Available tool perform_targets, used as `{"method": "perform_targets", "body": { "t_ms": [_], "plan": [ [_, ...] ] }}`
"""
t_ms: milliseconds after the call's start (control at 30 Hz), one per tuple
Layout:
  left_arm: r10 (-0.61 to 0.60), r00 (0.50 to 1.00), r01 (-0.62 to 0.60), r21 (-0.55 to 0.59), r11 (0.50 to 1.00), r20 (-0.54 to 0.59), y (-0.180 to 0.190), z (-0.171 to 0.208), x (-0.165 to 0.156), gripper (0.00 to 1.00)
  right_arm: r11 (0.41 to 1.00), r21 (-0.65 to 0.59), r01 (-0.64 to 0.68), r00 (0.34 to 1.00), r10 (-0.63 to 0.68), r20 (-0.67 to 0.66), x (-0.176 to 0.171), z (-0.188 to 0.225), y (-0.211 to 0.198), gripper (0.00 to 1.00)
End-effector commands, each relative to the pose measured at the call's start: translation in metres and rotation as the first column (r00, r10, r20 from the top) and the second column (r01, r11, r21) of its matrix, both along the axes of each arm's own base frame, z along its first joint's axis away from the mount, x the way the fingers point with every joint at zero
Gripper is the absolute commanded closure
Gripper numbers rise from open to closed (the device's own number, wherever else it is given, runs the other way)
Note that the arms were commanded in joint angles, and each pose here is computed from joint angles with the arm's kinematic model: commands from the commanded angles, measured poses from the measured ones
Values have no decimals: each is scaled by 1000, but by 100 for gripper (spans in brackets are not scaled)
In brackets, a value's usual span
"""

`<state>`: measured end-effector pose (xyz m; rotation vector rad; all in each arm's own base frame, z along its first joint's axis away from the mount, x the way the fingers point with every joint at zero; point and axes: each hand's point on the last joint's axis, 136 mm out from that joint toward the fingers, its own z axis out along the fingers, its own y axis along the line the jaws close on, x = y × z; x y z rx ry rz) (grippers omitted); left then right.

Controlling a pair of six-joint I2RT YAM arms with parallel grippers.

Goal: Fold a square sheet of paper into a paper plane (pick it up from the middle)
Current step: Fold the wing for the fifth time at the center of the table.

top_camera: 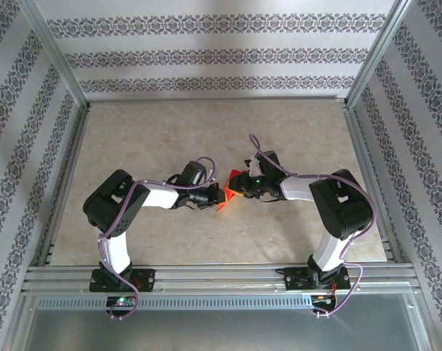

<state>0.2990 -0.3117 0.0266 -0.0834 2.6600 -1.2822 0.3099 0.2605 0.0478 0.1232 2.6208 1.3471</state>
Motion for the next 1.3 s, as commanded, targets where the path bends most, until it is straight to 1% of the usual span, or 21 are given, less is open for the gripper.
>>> {"method": "perform_targets", "body": {
  "t_ms": [0, 133, 400, 800, 1267],
  "plan": [
    [11, 1000, -11, -18, 1000, -27, 1, -6, 1, 97, 999, 22, -44, 998, 44, 39, 5, 6, 12, 68],
    [-5, 999, 5, -9, 1000, -37, 0, -8, -1, 97, 998, 27, -49, 998, 48, 40, 6, 9, 15, 69],
    [-35, 998, 37, 22, 999, -56, 1, -13, -4, 97, 999, -2, -35, 999, 35, 26, 7, 7, 14, 70],
    [-48, 996, 52, 51, 997, -77, 4, -19, -8, 97, 989, -149, 4, 1000, -7, -20, 3, -10, 1, 71],
    [-44, 994, 50, 65, 997, -98, 6, -25, -11, 97, 980, -198, 33, 997, -45, -55, 2, -23, -8, 71]
  ]
}}
